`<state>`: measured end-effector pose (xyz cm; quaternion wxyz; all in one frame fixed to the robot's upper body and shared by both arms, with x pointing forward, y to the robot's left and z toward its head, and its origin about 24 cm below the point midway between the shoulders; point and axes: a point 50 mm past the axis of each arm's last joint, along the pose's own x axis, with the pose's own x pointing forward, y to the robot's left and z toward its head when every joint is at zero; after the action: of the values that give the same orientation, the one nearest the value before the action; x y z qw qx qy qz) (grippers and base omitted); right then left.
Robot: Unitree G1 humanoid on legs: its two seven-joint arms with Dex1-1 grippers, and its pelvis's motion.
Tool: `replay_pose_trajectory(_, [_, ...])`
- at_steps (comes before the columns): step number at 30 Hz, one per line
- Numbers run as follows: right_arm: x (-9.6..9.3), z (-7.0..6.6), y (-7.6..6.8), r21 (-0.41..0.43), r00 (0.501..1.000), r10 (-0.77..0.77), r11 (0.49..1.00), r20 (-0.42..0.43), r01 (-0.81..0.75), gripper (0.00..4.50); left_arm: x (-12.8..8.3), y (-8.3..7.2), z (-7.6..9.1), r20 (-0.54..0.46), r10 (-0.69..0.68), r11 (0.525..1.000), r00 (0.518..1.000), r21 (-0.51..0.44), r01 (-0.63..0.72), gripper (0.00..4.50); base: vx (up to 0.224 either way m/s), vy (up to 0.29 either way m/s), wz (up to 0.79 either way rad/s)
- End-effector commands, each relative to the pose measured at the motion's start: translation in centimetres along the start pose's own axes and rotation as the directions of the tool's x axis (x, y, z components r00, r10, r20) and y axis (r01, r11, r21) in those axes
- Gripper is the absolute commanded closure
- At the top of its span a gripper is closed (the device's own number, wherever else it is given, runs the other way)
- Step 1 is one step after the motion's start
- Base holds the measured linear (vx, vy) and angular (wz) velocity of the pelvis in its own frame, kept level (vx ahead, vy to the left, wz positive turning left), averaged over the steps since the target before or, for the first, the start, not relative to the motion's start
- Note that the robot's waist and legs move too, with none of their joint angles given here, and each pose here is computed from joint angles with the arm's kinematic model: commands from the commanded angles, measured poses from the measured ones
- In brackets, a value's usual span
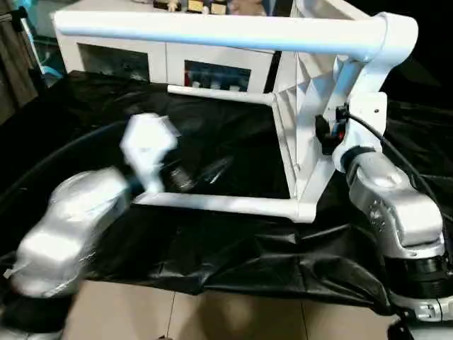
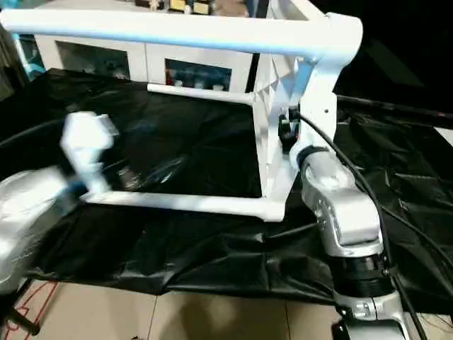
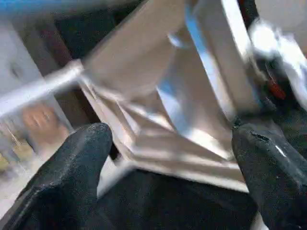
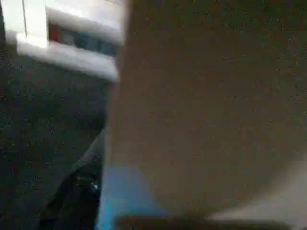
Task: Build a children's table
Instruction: Flip table
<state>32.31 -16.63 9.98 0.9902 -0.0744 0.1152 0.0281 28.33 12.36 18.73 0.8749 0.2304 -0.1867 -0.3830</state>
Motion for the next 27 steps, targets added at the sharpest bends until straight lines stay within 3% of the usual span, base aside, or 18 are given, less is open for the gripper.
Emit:
replay_pose_trajectory(1, [0.2,-0.6,-0.7,-0.009,1.0,-0.02,1.0,-0.01,0.019,1.39,0.9,-0.2,0.3,0.027,-0.001,0.995,1.0,0.098,-0.002,0.0,0.0,0.0,0.0])
replay_pose_trajectory(2, [0.3,-0.6,-0.7,0.004,1.0,-0.009,1.0,0.017,0.009,1.35,1.4,0.1,0.6,0.041,0.025,0.977,0.999,0.209,-0.033,0.0,0.0,0.0,0.0])
replay_pose_trajectory(3, [0.2,-0.6,-0.7,0.01,0.999,-0.003,1.0,0.037,0.003,1.3,1.6,0.3,0.8,0.058,0.032,0.968,0.998,0.245,-0.045,0.0,0.0,0.0,0.0])
replay_pose_trajectory(4, [0.2,-0.6,-0.7,0.01,0.999,-0.003,1.0,0.037,0.003,1.3,1.6,0.3,0.8,0.058,0.032,0.968,0.998,0.245,-0.045,0.0,0.0,0.0,0.0])
replay_pose_trajectory(8, [-0.4,-0.2,-0.7,0.017,0.984,0.033,0.999,0.176,-0.036,0.77,1.6,1.2,2.3,0.204,0.048,0.905,0.978,0.405,-0.129,0.0,0.0,0.0,0.0])
replay_pose_trajectory(12, [-0.9,-0.4,-0.8,0.018,0.974,0.023,0.999,0.225,-0.028,0.43,1.2,1.2,2.5,0.256,0.033,0.859,0.966,0.486,-0.158,0.0,0.0,0.0,0.0])
replay_pose_trajectory(15, [-1.3,-0.4,-1.0,0.015,0.963,0.01,1.0,0.269,-0.014,0.11,0.9,1.1,2.6,0.301,0.043,0.827,0.953,0.525,-0.204,0.0,0.0,0.0,0.0])
replay_pose_trajectory(20, [-2.2,-0.2,-0.9,-0.057,0.925,0.04,0.998,0.377,-0.019,0.02,0.4,0.7,1.9,0.331,0.032,0.802,0.943,0.554,-0.222,0.0,0.0,0.0,0.0])
replay_pose_trajectory(21, [-2.8,0.0,-0.5,-0.089,0.896,0.09,0.994,0.435,-0.057,0.02,0.1,0.6,1.7,0.346,0.032,0.786,0.938,0.571,-0.238,0.0,0.0,0.0,0.0])
replay_pose_trajectory(27, [-4.0,0.6,0.6,-0.138,0.815,0.197,0.98,0.545,-0.145,0.02,-0.3,1.0,1.9,0.393,0.072,0.728,0.917,0.607,-0.317,0.0,0.0,0.0,0.0])
